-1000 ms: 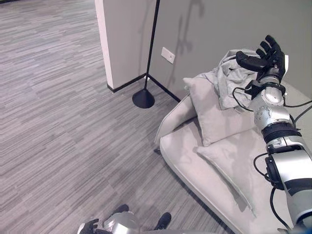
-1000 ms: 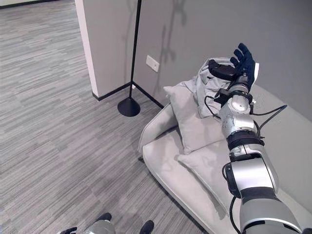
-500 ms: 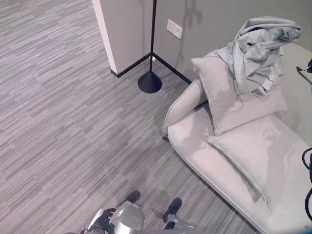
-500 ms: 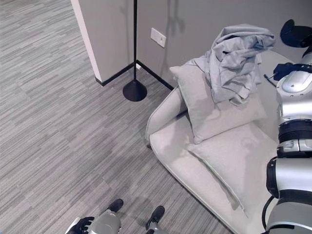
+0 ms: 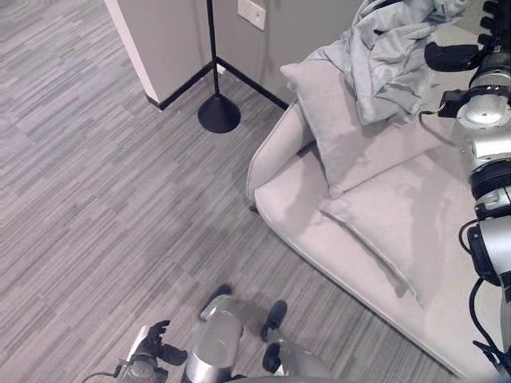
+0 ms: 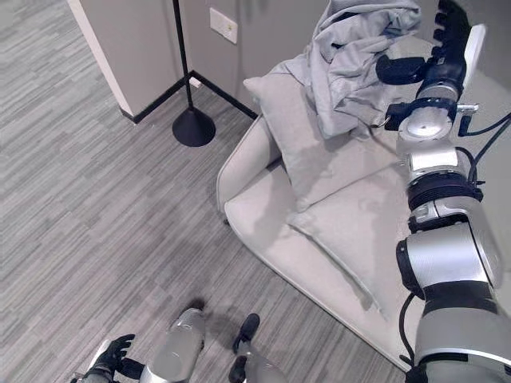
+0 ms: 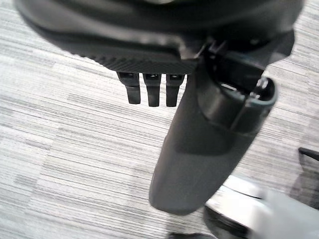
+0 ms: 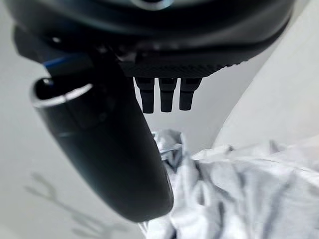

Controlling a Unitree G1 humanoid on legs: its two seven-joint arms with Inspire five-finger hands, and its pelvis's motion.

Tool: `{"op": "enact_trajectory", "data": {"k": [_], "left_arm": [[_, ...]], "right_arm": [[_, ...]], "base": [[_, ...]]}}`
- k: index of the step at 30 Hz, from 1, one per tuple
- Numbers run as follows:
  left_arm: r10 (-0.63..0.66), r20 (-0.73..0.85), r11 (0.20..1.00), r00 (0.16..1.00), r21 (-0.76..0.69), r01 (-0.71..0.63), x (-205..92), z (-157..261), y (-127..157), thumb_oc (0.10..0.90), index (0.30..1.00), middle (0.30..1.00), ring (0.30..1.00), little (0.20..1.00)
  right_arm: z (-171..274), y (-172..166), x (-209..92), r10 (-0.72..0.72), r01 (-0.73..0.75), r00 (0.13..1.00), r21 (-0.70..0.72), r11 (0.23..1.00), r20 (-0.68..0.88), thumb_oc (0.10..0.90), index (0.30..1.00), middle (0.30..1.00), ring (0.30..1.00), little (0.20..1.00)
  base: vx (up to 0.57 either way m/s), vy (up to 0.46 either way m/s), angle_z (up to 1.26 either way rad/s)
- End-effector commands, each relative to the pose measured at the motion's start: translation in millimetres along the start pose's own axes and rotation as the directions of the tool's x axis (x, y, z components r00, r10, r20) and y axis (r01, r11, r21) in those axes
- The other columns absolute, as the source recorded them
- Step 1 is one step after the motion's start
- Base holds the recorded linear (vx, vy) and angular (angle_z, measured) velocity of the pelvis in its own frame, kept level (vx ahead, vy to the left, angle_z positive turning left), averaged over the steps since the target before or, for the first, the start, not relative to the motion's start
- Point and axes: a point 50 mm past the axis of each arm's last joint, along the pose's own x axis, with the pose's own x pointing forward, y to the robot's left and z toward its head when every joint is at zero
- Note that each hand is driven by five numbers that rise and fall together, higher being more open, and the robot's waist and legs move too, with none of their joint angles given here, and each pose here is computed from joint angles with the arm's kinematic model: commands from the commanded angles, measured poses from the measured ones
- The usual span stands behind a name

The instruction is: Hang the clothes on the sofa on the clothes rack.

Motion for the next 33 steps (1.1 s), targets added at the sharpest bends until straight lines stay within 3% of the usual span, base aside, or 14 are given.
{"op": "enact_trajectory", "data": {"k": [1,4,7,13,17,21,28,33], "left_arm": [[0.003,-0.18,0.989,0.984,0.148,0.024,-22.6,-65.2,-2.5,0.8,0.9,0.9,0.9,0.9],[0.03,-0.225,0.995,0.974,0.104,-0.006,-21.2,-67.8,7.7,0.8,0.9,0.9,0.9,0.9],[0.063,-0.186,0.993,0.981,0.106,-0.044,-16.3,-58.3,18.7,0.8,0.9,0.9,0.9,0.9],[0.045,-0.096,0.997,0.994,0.07,-0.038,-7.5,-32.7,16.7,0.8,0.9,0.9,0.9,0.9],[-0.008,-0.113,0.994,0.994,0.108,0.02,-12.8,-41.4,-0.6,0.8,0.9,0.9,0.9,0.9],[-0.045,-0.225,0.999,0.973,-0.006,0.045,-22.4,-63.2,-15.5,0.8,0.9,0.9,0.9,0.9],[-0.041,-0.263,0.998,0.964,-0.066,0.025,-25.7,-70.5,-16.9,0.8,0.9,0.9,0.9,0.9],[-0.067,-0.295,0.992,0.953,-0.122,0.032,-28.2,-74.0,-24.1,0.8,0.9,0.9,0.9,0.9]], "right_arm": [[50.2,-52.2,10.4,-0.237,0.222,0.943,0.091,0.971,0.234,0.8,0.9,0.9,0.9,0.9],[46.7,-77.7,-18.4,-0.367,0.369,0.854,0.068,0.927,0.368,0.8,0.9,0.9,0.9,0.9],[50.4,-80.7,-31.8,-0.383,0.41,0.81,0.037,0.911,0.443,0.8,0.9,0.9,0.9,0.9],[37.2,-73.2,-56.4,-0.357,0.407,0.806,-0.003,0.914,0.471,0.8,0.9,0.9,0.9,0.9],[7.8,-51.5,-59.4,-0.229,0.241,0.914,0.005,0.971,0.335,0.8,0.9,0.9,0.9,0.9],[-22.9,-20.1,-67.6,-0.043,0.042,0.98,0.008,0.999,0.193,0.8,0.9,0.9,0.9,0.9],[-46.1,0.3,-93.5,0.065,-0.075,0.993,0.101,0.992,0.103,0.8,0.9,0.9,0.9,0.9],[-55.2,24.4,-117.6,0.197,-0.203,0.979,0.246,0.948,0.051,0.8,0.9,0.9,0.9,0.9]], "base": [[0.37,0.274,-1.07],[0.63,0.461,-0.38],[0.19,0.231,0.38],[0.1,-0.034,-0.09],[0.08,-0.091,-0.07],[0.05,-0.112,-0.13],[0.0,-0.081,-0.13],[-0.01,-0.067,0.03]]}}
